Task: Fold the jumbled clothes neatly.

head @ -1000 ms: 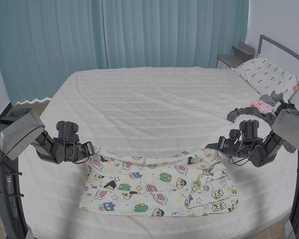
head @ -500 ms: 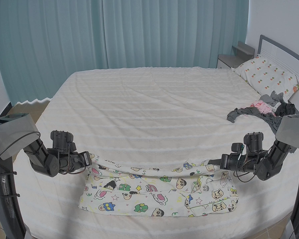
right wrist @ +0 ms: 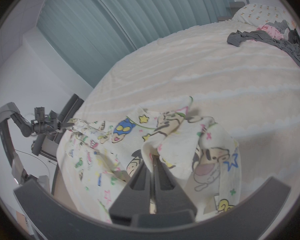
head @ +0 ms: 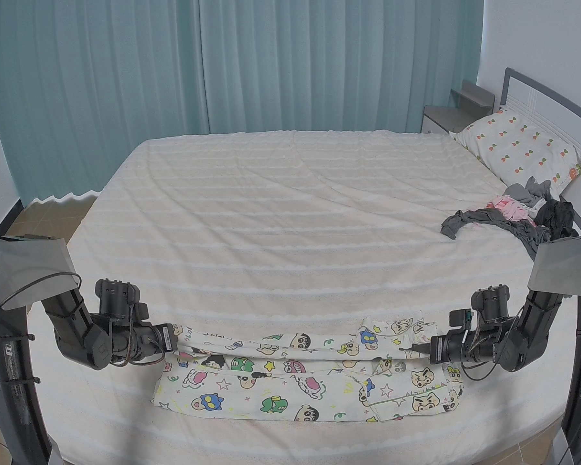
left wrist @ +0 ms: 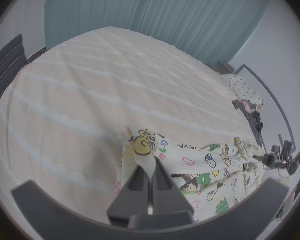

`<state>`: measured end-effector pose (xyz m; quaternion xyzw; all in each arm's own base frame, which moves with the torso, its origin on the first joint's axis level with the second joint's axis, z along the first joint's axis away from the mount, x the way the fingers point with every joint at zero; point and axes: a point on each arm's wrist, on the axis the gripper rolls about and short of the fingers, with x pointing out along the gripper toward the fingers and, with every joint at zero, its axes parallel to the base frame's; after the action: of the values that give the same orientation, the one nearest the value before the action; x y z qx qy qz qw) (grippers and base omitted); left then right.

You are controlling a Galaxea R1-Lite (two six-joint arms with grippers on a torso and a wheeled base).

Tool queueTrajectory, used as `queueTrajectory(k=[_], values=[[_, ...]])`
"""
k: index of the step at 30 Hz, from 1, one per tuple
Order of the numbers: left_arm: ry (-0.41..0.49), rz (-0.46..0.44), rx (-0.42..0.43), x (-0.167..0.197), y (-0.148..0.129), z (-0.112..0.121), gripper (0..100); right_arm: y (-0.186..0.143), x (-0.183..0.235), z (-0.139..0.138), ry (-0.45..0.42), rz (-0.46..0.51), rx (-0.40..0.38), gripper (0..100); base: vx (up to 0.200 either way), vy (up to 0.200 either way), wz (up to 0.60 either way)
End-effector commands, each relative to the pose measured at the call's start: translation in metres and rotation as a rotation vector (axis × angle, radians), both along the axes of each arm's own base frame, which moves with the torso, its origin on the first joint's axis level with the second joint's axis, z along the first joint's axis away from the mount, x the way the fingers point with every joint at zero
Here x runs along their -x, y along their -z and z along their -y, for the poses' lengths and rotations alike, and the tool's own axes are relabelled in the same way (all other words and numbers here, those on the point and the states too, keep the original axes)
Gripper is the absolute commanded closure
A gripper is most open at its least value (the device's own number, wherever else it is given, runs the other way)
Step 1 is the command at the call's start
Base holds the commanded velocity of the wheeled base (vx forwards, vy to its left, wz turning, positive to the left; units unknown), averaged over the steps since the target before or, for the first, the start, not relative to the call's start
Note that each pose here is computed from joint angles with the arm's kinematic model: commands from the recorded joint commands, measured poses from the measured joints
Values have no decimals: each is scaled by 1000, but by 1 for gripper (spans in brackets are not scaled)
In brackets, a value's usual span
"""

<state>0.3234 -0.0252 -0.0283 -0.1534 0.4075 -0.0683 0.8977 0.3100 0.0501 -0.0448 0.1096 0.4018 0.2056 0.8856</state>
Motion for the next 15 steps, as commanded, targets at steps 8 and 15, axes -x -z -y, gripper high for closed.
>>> queueTrajectory(k=[8,15], values=[[11,-59,-8,9,20,0,100,17,6,0,21,-52,55,100,0,0,0],[0,-72,-3,12,20,-2,0,19,14,3,67,-74,107,0,0,0,0]])
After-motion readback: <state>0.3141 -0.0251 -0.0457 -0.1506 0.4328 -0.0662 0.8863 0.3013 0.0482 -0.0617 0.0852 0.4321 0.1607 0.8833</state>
